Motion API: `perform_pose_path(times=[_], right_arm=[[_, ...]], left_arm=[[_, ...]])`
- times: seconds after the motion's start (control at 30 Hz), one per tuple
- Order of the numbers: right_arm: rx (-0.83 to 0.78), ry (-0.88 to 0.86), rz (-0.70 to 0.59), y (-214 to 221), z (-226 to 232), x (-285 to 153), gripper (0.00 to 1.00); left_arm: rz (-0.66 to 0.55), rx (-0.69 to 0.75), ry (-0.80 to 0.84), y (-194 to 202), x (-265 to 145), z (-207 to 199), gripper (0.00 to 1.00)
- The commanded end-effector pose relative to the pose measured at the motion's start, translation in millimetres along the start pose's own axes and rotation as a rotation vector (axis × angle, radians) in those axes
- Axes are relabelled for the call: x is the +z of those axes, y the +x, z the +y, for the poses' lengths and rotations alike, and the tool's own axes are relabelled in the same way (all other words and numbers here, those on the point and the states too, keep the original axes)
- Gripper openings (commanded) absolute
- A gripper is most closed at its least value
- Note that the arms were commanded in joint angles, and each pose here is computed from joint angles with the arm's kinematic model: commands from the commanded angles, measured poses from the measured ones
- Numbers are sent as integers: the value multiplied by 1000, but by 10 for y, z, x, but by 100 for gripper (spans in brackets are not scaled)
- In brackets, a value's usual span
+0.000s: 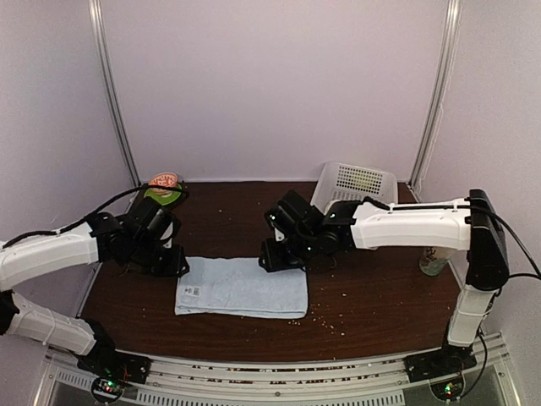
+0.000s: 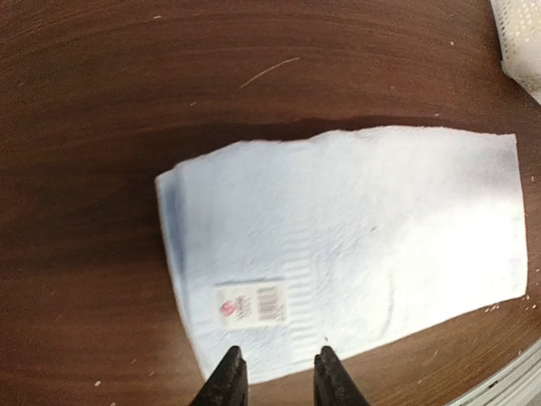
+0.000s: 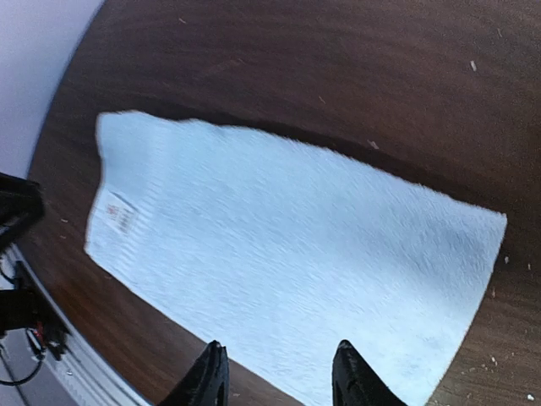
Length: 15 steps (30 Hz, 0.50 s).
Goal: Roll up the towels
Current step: Move the towel to the center of the board.
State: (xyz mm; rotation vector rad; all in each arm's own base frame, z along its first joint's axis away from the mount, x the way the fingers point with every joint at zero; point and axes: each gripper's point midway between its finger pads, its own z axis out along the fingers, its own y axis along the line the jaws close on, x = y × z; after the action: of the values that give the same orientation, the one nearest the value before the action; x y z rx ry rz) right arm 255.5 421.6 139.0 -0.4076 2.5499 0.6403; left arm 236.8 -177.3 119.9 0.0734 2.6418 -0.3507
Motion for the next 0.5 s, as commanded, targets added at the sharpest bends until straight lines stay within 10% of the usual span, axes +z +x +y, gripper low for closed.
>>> perform_pose_path(times=[0.0,0.47], right_arm=[[40,82,51,397,-374,234,37],[94,176,232,1379,-1071,241,29]], left_arm=[[-16,63,147,-338,294,-517,25],[229,-37,-10,531,1036,1,0]])
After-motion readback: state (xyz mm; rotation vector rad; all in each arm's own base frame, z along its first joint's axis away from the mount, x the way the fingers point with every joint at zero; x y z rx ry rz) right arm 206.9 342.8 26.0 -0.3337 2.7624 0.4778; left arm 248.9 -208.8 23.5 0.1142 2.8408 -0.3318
